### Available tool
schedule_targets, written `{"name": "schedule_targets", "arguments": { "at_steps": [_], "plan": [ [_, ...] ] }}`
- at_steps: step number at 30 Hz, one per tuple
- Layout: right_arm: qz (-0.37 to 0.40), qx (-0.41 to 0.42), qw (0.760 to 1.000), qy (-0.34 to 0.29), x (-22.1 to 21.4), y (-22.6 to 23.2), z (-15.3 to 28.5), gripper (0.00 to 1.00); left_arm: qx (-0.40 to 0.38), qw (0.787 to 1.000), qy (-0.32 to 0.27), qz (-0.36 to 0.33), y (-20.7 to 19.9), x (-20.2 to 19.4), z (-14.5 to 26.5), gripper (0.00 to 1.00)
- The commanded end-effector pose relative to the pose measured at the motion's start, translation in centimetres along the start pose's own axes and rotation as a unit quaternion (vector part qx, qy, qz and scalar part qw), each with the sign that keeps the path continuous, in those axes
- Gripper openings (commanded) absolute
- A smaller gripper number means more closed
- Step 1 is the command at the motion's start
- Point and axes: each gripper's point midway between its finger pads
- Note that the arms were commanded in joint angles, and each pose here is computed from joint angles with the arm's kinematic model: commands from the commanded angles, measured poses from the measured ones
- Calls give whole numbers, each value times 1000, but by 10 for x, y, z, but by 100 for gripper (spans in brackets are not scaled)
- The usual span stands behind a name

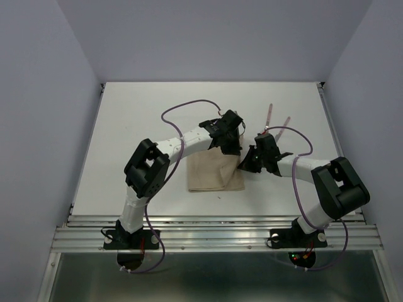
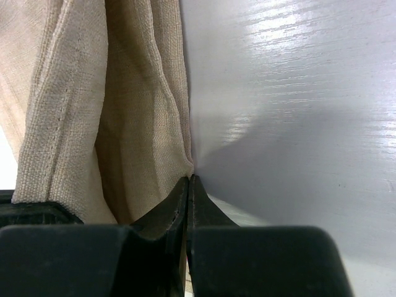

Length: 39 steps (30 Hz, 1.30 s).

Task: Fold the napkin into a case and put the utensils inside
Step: Fold the rectangle-folded napkin at the center of the board, then smooth out the square-folded napkin at the center of the board.

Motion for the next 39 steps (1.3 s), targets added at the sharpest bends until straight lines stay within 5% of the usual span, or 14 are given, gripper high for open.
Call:
{"name": "schedule_targets", "arguments": {
  "at_steps": [1, 11, 16, 17, 24, 30, 39],
  "plan": [
    [-1, -30, 999, 18, -13, -20, -4, 1, -20, 1000, -22, 1, -17, 16, 8, 0],
    [-3, -35, 999, 15, -12, -22, -4, 2, -22, 1000, -7, -5, -16, 11, 3, 4],
    [-10, -66, 998, -18, -1, -30, 3, 15, -26, 1000, -14, -9, -17, 12, 4, 57],
    [-11, -75, 996, -38, 5, -32, 9, 19, -32, 999, -20, -12, -20, 15, 10, 61],
    [7, -133, 988, -83, 17, -55, 42, 31, -42, 996, -72, -32, -33, 42, 53, 62],
    [39, -173, 978, -113, 26, -68, 82, 31, -17, 995, -97, -13, 2, 48, 85, 59],
    [73, -16, 995, -62, 23, 21, 86, 24, 36, 997, -57, 30, 88, -3, 80, 56]
  ]
}}
Point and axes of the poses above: each gripper's point midway between its finger pads, its own z axis back along the fingers, its own y axis along the line the jaws close on, x = y × z, and after that the axes turned 10 degrees about -z, right-handed
